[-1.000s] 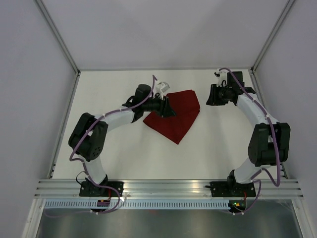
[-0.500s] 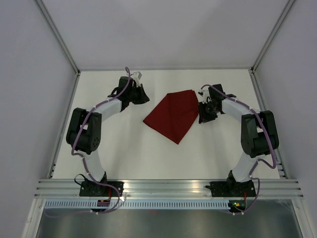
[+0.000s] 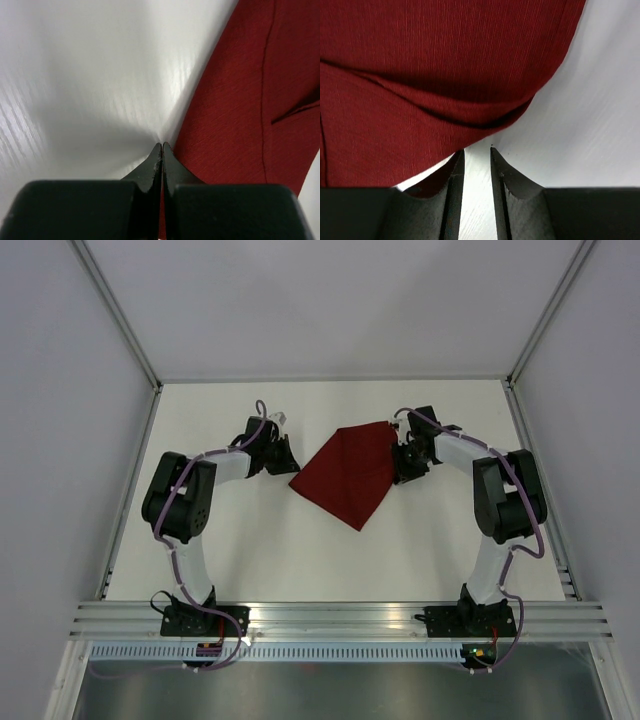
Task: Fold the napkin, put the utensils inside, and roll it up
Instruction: Adjust the napkin at the center of the board.
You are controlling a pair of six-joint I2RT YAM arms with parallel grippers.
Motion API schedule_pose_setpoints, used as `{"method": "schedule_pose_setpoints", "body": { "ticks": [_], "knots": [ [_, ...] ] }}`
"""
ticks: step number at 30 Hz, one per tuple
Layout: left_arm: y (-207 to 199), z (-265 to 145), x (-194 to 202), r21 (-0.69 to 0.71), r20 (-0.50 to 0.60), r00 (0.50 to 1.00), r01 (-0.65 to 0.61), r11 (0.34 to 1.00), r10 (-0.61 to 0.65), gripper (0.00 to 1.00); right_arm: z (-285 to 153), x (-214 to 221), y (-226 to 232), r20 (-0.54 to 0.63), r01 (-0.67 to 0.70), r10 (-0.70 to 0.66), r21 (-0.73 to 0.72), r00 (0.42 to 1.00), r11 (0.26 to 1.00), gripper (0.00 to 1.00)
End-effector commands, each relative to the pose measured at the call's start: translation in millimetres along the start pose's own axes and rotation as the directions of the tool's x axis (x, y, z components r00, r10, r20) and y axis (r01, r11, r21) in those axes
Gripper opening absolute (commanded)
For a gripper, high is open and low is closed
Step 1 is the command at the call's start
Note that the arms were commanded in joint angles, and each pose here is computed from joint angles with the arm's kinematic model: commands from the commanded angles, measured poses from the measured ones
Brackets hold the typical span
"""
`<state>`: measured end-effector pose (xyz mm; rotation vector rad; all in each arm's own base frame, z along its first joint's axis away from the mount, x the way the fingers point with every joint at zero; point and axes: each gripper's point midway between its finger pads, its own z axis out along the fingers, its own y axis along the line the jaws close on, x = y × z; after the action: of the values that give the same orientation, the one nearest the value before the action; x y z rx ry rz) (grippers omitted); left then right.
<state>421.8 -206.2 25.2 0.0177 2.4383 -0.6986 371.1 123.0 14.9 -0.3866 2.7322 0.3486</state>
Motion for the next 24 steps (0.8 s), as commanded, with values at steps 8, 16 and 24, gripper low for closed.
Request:
{"method": "schedule_pose_setpoints", "body": {
  "ticks": [8, 16, 24],
  "knots": [
    [-17.7, -10.1, 28.1, -0.008, 0.045, 0.998, 0.049, 0.999, -0.048, 0.02, 26.6, -21.3, -16.7, -0.020, 0.018, -0.017, 0.079, 1.000, 0.997, 0.34],
    [-21.6, -16.5, 67.8, -0.042, 0.030, 0.999, 0.044, 0.998, -0.043, 0.02, 35.8, -47.0, -24.1, 0.002, 0.052, -0.052, 0.107, 0.999, 0.993, 0.34],
    [-28.5, -26.5, 95.9, -0.034, 0.022, 0.999, 0.042, 0.999, -0.041, 0.02, 47.6, -55.9, -24.7, -0.003, 0.058, -0.058, 0.098, 0.998, 0.993, 0.34]
  ]
}}
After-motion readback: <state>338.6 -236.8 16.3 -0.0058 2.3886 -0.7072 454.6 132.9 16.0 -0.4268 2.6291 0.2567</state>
